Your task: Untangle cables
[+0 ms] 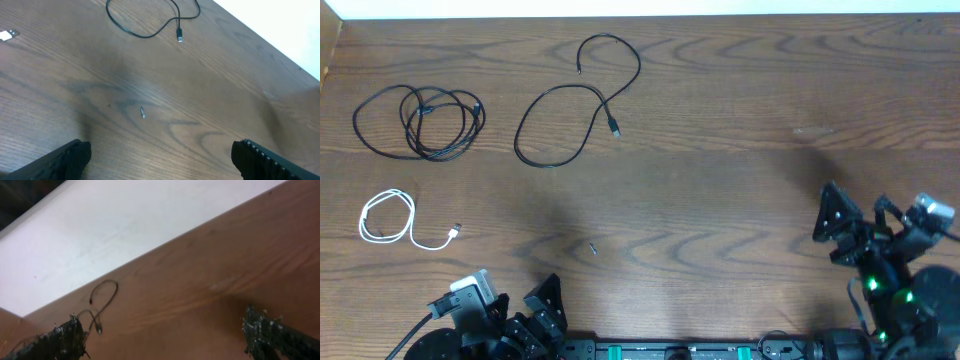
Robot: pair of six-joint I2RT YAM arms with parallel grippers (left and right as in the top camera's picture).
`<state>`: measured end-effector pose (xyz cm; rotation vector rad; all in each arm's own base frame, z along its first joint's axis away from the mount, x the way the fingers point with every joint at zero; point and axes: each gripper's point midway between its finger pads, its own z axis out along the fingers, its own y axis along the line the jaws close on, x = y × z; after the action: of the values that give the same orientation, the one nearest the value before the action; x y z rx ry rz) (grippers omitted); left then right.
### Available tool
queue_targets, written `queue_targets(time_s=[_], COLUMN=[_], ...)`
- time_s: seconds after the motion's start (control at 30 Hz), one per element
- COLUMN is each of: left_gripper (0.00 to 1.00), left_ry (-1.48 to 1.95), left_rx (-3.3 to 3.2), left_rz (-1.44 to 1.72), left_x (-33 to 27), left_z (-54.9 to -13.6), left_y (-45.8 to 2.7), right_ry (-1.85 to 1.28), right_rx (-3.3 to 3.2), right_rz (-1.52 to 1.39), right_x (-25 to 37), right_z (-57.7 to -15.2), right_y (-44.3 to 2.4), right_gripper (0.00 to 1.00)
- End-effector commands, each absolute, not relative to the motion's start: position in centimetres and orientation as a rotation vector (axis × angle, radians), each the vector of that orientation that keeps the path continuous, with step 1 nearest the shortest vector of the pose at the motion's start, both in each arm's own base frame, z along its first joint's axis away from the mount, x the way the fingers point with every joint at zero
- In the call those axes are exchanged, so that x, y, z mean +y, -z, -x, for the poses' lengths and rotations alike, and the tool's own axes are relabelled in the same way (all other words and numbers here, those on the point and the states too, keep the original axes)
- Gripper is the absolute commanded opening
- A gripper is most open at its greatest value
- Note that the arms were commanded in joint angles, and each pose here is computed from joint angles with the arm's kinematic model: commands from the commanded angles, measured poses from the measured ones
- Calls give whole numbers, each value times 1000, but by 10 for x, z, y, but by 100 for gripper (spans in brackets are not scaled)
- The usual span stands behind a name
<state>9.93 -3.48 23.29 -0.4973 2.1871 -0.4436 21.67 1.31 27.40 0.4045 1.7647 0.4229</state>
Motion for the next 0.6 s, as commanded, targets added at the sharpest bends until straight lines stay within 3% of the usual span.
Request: queue_targets(time_s=[0.0,0.57], left_gripper=[95,95], left_ry=[425,425], left_rx=[2193,2193], left_rz=[482,482], left_x=[-33,-33], left_z=[-99,-99], left_y=[-231,-231], right_ry=[-396,-392], right_rx=[1703,1469], right_rz=[-407,-383], right_x=[6,-3], right_z=[-212,-237], right_y=[-265,-222], right_gripper=[99,99])
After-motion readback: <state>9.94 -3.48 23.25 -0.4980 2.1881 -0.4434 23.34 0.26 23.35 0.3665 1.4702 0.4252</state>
